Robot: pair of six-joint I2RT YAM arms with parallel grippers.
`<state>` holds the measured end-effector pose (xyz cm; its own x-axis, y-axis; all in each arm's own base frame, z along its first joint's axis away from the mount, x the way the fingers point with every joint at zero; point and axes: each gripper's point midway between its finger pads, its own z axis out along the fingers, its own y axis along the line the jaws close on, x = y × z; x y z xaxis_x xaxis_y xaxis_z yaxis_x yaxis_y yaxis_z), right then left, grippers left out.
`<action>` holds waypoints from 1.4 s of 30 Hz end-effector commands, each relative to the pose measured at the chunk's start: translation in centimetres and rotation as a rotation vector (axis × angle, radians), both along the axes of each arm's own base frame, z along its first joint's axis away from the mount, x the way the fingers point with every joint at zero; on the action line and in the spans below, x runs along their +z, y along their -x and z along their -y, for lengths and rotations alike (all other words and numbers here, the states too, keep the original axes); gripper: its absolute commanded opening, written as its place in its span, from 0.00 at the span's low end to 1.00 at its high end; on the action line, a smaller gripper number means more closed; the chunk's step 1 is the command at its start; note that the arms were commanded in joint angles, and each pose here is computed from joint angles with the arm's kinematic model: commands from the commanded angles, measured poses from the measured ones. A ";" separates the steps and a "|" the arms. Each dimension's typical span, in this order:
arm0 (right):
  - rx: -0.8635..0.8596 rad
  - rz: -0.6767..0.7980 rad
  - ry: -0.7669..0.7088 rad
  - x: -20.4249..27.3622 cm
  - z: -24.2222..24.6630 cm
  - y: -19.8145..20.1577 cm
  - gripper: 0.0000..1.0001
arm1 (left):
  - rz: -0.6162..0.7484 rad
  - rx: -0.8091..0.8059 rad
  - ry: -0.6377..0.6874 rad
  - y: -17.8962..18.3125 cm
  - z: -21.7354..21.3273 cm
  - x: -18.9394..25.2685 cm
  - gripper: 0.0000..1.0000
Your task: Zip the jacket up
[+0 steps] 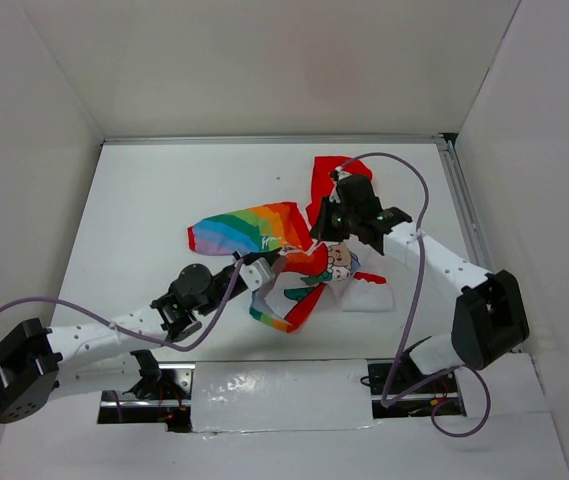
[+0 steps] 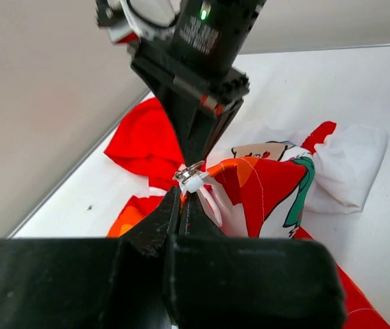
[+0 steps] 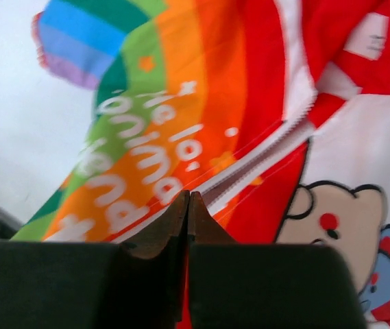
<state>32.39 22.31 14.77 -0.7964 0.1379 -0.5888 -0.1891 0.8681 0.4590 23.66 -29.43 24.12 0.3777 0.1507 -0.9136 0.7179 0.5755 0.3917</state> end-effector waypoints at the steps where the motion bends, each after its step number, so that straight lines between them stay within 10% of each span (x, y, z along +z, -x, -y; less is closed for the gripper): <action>1: 0.164 0.103 -0.111 4.1 -2.1 2.0 0.13 | -0.036 -0.006 0.088 0.1 0.4 1.3 0.00; 3: 0.230 0.079 -0.138 4.0 -2.7 3.8 0.46 | -0.093 0.000 0.073 0.2 0.3 -0.3 0.00; 6: 0.293 0.118 -0.129 4.6 -3.1 6.0 0.52 | -0.162 0.031 0.051 -0.3 0.3 -1.7 0.00; 18: 0.399 0.434 0.056 9.4 -2.6 10.4 0.59 | -0.584 0.215 -0.088 -2.1 1.4 -5.4 0.00; 42: 0.527 0.516 0.098 6.8 -4.7 11.2 0.62 | -0.636 0.144 -0.072 -0.6 1.6 -2.3 0.00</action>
<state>21.30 26.08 19.48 -0.4328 -0.3076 -0.8474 -0.7260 0.6761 0.1254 23.86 -30.54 19.22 -0.2832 0.2837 -0.9161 0.7441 0.6676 -0.0233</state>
